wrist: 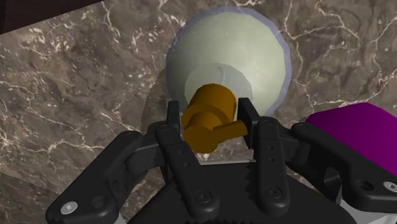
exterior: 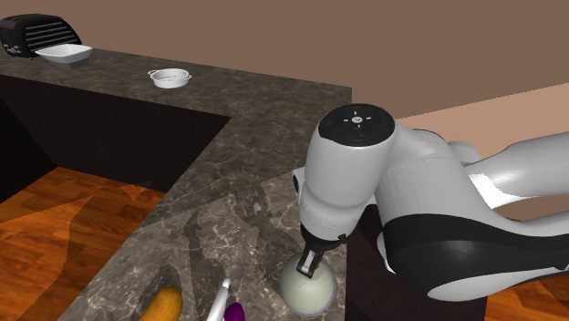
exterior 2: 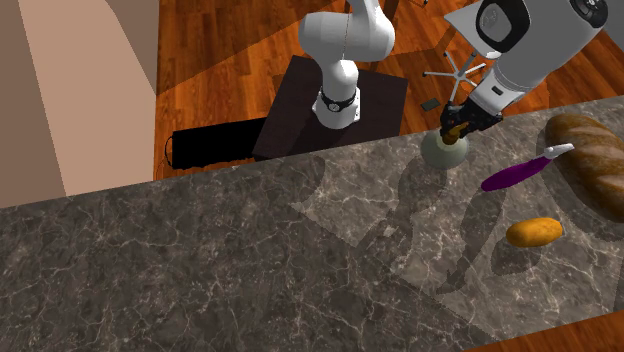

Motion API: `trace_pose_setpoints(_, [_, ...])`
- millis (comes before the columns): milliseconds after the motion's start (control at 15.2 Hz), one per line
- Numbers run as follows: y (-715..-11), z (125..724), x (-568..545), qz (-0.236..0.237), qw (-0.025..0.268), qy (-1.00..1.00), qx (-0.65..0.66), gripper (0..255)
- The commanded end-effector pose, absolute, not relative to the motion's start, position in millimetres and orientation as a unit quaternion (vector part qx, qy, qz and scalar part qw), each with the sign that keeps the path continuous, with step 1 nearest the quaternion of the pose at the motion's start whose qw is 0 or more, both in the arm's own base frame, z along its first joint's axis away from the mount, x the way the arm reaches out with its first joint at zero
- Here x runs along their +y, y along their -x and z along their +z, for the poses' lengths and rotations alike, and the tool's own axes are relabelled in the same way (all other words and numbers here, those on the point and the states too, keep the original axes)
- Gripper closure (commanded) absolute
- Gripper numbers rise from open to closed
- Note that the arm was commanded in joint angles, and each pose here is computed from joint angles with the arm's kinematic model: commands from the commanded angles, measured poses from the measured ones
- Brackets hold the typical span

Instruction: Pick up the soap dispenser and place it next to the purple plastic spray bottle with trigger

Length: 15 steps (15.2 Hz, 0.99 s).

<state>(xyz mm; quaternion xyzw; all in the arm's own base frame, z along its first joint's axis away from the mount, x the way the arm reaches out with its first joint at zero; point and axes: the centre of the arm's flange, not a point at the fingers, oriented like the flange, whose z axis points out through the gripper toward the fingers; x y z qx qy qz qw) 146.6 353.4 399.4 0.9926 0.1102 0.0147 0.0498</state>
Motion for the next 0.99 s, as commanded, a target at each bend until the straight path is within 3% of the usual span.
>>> trace_pose_setpoints(0, [-146, 396, 353, 0.012, 0.052, -0.992, 0.11, 0])
trace_pose_setpoints(924, [-145, 446, 357, 0.012, 0.052, -0.993, 0.11, 0])
